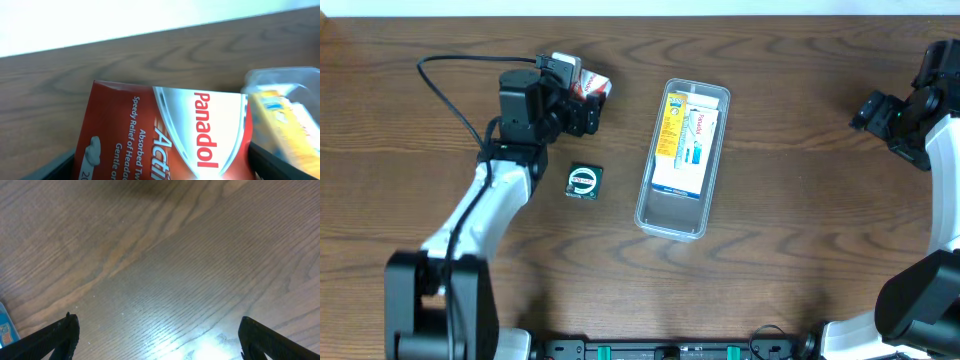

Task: Pack container
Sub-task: 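Lift the red box and carry it over the container, then lower the red box into the container's near end and release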

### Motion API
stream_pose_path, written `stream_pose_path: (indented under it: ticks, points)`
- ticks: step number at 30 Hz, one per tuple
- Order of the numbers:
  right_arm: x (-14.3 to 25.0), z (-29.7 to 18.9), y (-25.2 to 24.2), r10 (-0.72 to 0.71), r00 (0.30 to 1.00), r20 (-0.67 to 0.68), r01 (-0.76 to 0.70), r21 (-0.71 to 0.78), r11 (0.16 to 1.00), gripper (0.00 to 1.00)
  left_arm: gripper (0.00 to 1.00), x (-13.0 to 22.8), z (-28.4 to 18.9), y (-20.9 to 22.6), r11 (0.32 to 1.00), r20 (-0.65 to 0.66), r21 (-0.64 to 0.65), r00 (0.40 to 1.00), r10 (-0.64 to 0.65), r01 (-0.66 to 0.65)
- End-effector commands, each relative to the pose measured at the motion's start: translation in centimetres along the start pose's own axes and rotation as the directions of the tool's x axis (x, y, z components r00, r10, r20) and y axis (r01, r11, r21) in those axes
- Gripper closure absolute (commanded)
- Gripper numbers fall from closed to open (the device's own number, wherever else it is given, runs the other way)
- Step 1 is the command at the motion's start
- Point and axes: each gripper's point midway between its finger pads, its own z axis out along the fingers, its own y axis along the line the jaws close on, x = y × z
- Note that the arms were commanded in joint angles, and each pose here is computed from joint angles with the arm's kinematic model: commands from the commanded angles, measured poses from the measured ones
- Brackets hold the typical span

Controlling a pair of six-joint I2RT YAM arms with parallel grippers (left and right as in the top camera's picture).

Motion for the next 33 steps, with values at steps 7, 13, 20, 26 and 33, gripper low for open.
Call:
stream_pose_path:
  ticks: [7, 13, 20, 26, 33]
  points:
    - [-0.2, -0.1, -0.3, 0.011, 1.0, 0.006, -0.011, 0.007, 1.0, 0.01, 0.15, 0.2, -3.2, -7.4, 0.995, -0.072, 0.078, 0.995, 0.067, -0.061]
    - [-0.2, -0.1, -0.3, 0.011, 1.0, 0.006, -0.011, 0.007, 1.0, 0.01, 0.15, 3.5, -4.0, -11.3, 0.986, -0.192, 0.116, 0.972, 0.138, -0.118]
    - [-0.2, -0.1, -0.3, 0.011, 1.0, 0.006, -0.011, 0.007, 1.0, 0.01, 0.15, 5.2, -4.5, -15.8, 0.963, -0.225, 0.203, 0.949, 0.22, -0.175]
    - [-0.2, -0.1, -0.3, 0.011, 1.0, 0.006, -0.011, 0.007, 1.0, 0.01, 0.15, 6.2, -6.1, -16.9, 0.97, -0.263, 0.133, 0.936, 0.235, -0.206]
    - [-0.2, -0.1, -0.3, 0.011, 1.0, 0.006, -0.011, 0.007, 1.0, 0.01, 0.15, 7.0, -8.0, -19.0, 0.987, -0.297, 0.122, 0.945, 0.136, -0.104]
